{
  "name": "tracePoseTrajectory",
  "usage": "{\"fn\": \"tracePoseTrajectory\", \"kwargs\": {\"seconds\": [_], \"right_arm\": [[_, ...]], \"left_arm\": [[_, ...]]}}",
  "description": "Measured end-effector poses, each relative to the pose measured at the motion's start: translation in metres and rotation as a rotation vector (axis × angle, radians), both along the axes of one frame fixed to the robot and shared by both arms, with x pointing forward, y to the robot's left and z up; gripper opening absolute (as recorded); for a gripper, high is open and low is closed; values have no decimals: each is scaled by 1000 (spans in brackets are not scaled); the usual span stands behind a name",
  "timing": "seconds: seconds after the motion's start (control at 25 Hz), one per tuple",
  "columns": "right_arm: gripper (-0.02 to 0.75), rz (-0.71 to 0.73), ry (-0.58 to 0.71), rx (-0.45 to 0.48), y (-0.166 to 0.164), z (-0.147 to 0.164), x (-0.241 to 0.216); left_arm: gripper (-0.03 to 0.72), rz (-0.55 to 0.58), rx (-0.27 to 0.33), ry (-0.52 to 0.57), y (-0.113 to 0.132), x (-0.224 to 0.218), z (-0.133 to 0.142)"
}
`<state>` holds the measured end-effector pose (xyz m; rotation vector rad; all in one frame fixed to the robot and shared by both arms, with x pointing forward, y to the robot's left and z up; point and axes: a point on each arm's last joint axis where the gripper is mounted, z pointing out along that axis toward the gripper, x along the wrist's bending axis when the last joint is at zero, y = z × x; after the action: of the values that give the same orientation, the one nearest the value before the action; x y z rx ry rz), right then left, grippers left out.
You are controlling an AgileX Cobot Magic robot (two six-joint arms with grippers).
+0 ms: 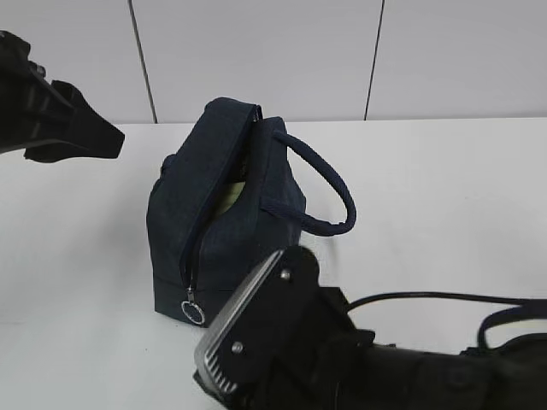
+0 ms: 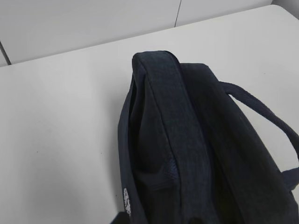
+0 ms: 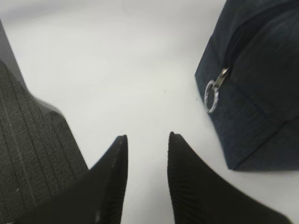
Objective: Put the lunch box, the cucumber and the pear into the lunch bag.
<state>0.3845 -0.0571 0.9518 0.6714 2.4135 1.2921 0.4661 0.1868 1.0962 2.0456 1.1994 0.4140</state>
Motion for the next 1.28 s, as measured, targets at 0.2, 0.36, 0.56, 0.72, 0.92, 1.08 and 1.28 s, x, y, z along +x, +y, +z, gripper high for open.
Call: {"fn": "tracePoseTrajectory", "kwargs": {"seconds": [0.2, 0.36, 0.56, 0.72, 0.92, 1.08, 1.28], "right_arm": [[241, -13, 3, 8, 9, -29, 6], [247, -74, -20, 51, 18, -42, 16], [346, -183, 14, 70, 24, -51, 31], [381, -228, 20, 82, 26, -53, 41], [387, -250, 39, 71, 31, -60, 48], [388, -250, 43, 67, 38, -64, 52], [382, -254, 50, 61, 42, -69, 55]], "left_arm": [[243, 0, 0, -1, 0, 0, 0], [243, 0, 0, -1, 0, 0, 0], [243, 1, -1, -2, 0, 0, 0], [243, 1, -1, -4, 0, 0, 0], [240, 1, -2, -5, 0, 0, 0], [239, 1, -2, -5, 0, 0, 0], [239, 1, -2, -5, 0, 0, 0]]}}
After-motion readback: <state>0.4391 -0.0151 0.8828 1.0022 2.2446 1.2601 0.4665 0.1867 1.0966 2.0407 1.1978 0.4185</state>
